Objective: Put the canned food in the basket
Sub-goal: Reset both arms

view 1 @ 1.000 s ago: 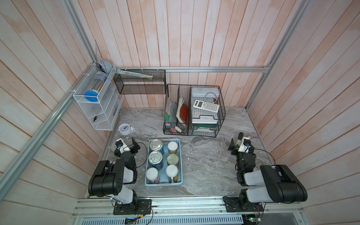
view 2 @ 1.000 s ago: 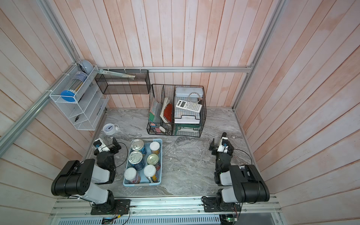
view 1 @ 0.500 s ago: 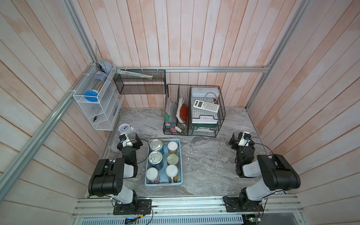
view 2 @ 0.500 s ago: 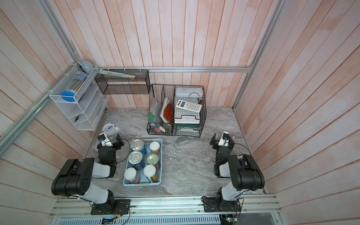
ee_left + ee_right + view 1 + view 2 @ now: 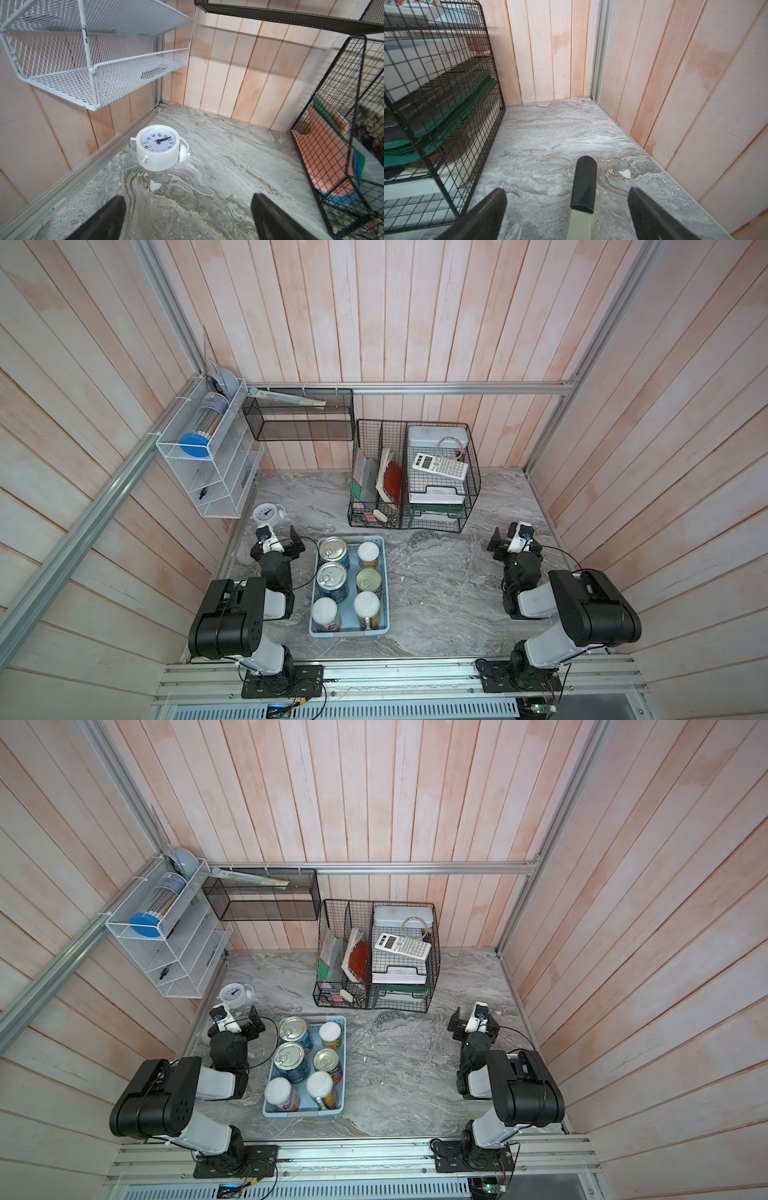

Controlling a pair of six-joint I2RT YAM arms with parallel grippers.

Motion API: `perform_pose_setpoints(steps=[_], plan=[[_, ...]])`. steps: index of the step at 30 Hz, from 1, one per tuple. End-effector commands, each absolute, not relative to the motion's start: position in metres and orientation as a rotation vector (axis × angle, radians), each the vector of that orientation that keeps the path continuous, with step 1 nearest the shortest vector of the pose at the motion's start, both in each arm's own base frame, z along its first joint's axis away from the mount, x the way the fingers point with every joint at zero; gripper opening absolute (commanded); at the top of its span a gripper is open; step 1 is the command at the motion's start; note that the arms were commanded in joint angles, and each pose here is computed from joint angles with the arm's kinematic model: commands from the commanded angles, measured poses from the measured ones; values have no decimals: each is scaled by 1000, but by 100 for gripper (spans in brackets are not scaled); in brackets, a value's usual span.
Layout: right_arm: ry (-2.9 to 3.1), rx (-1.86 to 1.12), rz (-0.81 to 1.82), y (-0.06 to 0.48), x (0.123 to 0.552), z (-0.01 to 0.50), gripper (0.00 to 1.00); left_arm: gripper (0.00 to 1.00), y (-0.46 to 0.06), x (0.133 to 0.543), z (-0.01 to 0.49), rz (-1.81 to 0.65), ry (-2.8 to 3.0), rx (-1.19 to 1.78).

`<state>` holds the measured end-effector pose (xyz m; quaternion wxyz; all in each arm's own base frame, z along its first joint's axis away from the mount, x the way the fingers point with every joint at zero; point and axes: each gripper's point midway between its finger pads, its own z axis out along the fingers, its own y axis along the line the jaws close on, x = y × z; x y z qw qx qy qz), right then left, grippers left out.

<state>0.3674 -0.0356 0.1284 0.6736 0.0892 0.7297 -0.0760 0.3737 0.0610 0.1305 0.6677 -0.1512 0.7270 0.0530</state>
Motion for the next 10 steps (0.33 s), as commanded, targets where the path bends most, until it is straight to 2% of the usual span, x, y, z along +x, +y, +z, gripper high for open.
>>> perform_pose_setpoints(steps=[1, 10], plan=[[1632, 220, -171, -39, 368, 132, 98, 100, 60, 375, 132, 132, 1639, -326], [1633, 220, -170, -38, 368, 132, 98, 100, 60, 375, 132, 134, 1640, -327]])
